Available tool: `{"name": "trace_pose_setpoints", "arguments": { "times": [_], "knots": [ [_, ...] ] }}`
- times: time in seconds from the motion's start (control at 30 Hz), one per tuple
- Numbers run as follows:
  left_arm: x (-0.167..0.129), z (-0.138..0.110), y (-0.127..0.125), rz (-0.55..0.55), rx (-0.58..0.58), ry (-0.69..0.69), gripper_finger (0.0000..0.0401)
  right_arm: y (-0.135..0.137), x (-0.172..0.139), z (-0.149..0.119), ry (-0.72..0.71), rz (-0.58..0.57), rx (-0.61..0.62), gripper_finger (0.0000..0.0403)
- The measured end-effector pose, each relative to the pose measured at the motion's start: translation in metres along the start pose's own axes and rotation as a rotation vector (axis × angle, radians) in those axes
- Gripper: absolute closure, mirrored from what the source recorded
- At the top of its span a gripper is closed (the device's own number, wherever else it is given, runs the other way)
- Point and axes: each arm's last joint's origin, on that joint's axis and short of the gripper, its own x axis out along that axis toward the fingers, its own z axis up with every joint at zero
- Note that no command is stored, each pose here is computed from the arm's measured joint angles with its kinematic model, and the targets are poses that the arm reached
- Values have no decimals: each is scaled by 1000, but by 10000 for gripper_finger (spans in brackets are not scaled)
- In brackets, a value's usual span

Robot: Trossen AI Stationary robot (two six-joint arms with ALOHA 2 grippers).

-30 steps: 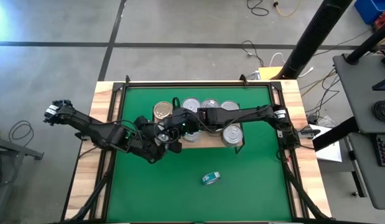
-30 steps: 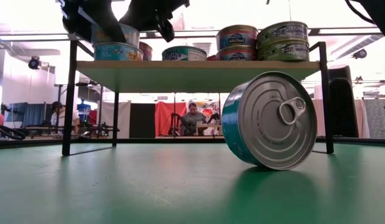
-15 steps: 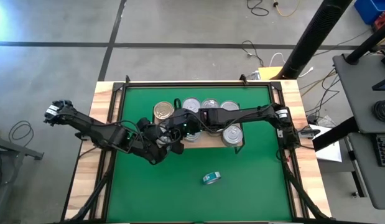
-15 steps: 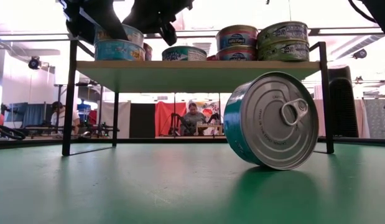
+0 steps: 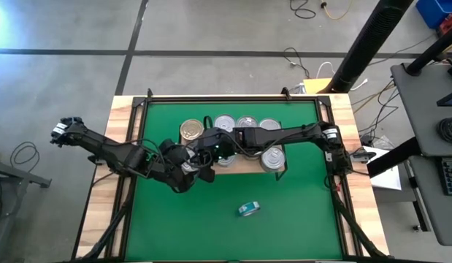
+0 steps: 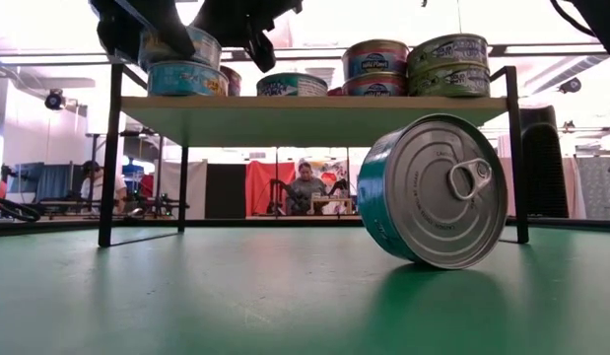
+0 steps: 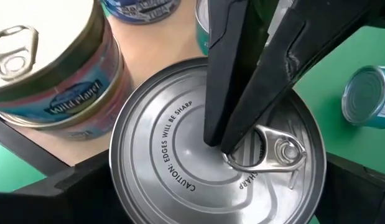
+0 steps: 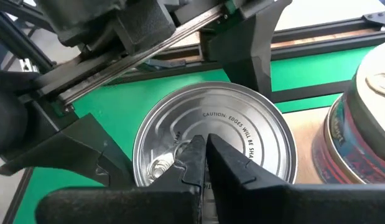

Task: Stack canned seafood by type on shelf
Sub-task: Stack the yellow and blue tuna can on top of the yellow and blue tuna can

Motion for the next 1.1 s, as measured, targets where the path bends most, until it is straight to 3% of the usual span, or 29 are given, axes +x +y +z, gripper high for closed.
{"name": "trace_pose_setpoints", "arguments": {
  "times": [0.63, 1.1],
  "knots": [
    [17, 0, -12, 17, -59, -29, 1, -6, 4, -6, 37, -20, 6, 390],
    [7, -3, 0, 37, -39, 10, 1, -7, 8, -3, 1, -15, 10, 390]
  ]
}}
